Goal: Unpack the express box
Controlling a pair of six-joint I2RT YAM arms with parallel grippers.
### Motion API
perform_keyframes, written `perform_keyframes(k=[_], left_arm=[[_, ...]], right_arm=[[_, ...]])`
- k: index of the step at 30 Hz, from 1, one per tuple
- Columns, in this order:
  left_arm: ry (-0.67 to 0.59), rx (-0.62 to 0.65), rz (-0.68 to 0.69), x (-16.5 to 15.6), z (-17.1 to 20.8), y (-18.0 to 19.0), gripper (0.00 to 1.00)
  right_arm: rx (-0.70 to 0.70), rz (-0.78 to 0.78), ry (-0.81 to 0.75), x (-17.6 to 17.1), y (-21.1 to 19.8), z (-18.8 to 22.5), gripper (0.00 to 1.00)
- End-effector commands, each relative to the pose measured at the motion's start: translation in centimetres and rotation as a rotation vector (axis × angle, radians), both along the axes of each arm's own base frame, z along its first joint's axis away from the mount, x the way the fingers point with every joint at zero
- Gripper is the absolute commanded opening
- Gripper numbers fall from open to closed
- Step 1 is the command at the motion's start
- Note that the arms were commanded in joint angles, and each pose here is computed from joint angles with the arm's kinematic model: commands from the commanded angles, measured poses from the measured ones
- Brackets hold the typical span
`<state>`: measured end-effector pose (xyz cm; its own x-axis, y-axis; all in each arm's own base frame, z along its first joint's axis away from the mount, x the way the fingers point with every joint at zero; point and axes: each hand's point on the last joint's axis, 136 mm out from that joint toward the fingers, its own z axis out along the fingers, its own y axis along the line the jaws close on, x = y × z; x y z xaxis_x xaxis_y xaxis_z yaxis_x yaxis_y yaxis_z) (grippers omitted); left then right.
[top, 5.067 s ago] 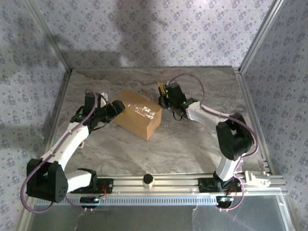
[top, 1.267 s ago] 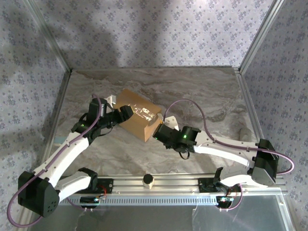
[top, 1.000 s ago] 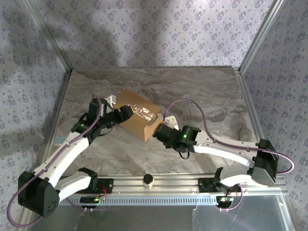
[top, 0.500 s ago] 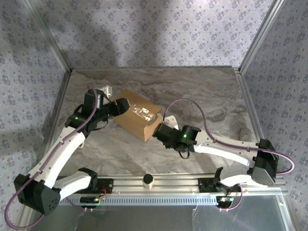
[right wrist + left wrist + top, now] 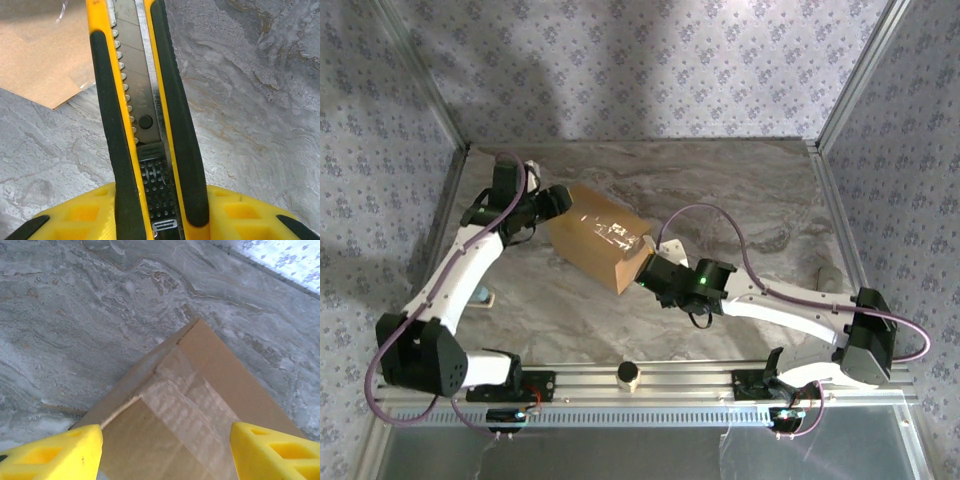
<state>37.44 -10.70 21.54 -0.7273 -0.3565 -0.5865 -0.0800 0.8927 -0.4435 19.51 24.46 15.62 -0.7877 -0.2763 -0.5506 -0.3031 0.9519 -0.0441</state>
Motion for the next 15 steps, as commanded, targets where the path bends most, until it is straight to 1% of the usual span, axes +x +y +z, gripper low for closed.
perform_keyframes(k=[1,8,15], left_arm=[[-0.056,-0.005,-0.020,1.9,1.4,-0.2,0.68],[-0.051,0.003,-0.046,3.3,0.2,-0.8,0.68],[-0.026,-0.019,-0.077,3.2,-1.2,-1.4,0.67]], right_arm=[[0.027,0.002,-0.013,0.6,0.9,1.0,0.00],[0.026,0.009,0.006,0.5,1.4,0.7,0.00],[0.038,0.017,0.022,0.4,1.8,0.9,0.00]])
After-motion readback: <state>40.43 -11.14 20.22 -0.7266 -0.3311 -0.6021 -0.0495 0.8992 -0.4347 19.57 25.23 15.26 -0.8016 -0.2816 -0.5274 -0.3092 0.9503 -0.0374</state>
